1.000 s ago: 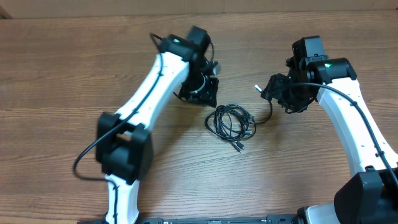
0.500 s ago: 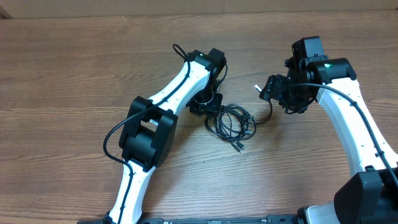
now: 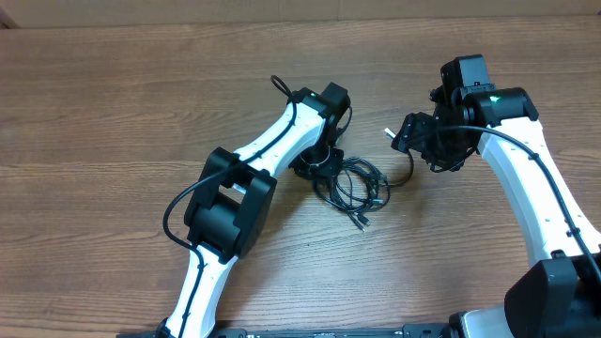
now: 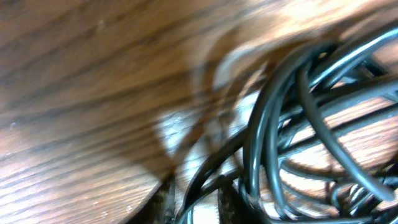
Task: Untangle cables
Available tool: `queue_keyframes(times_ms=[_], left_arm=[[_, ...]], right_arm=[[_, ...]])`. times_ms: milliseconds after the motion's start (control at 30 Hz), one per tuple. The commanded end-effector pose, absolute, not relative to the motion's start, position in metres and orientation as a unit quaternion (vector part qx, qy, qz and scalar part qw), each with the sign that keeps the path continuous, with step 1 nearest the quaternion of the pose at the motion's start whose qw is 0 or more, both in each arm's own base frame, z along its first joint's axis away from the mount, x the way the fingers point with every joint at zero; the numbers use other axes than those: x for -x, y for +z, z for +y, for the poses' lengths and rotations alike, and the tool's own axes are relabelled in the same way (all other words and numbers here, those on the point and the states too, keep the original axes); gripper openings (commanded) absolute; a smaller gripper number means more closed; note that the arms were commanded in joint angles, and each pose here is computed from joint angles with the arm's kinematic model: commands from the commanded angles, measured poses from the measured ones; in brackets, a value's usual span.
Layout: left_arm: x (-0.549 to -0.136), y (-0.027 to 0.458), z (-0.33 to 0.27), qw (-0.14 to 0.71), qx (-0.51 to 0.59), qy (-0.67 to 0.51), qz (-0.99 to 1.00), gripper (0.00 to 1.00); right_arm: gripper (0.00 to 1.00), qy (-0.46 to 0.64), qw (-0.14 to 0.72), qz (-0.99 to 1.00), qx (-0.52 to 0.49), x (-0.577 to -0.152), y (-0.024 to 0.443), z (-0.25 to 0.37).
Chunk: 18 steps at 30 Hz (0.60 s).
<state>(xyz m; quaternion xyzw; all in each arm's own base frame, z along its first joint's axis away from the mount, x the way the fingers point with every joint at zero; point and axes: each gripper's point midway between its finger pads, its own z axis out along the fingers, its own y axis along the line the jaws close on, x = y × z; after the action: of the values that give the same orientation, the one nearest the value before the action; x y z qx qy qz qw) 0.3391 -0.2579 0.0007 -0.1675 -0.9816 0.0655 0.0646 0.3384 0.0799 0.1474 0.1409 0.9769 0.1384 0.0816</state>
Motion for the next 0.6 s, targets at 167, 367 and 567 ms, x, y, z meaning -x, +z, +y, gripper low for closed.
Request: queue_keyframes(times_ms=[167, 367, 567], left_arm=[[-0.328, 0.028, -0.277, 0.099, 0.187, 0.178, -0.961, 0.04], [-0.347, 0.187, -0.298, -0.048, 0.263, 0.396, -0.879, 0.04], [-0.338, 0.243, -0.295, -0.072, 0.272, 0.490, -0.825, 0.04]], right_arm=[[0.71, 0.154, 0.091, 0.976, -0.120, -0.340, 0.156, 0.085], [0.67, 0.340, 0.100, 0.935, -0.010, -0.337, 0.200, 0.146], [0.64, 0.412, 0.106, 0.905, 0.017, -0.335, 0.231, 0.166]])
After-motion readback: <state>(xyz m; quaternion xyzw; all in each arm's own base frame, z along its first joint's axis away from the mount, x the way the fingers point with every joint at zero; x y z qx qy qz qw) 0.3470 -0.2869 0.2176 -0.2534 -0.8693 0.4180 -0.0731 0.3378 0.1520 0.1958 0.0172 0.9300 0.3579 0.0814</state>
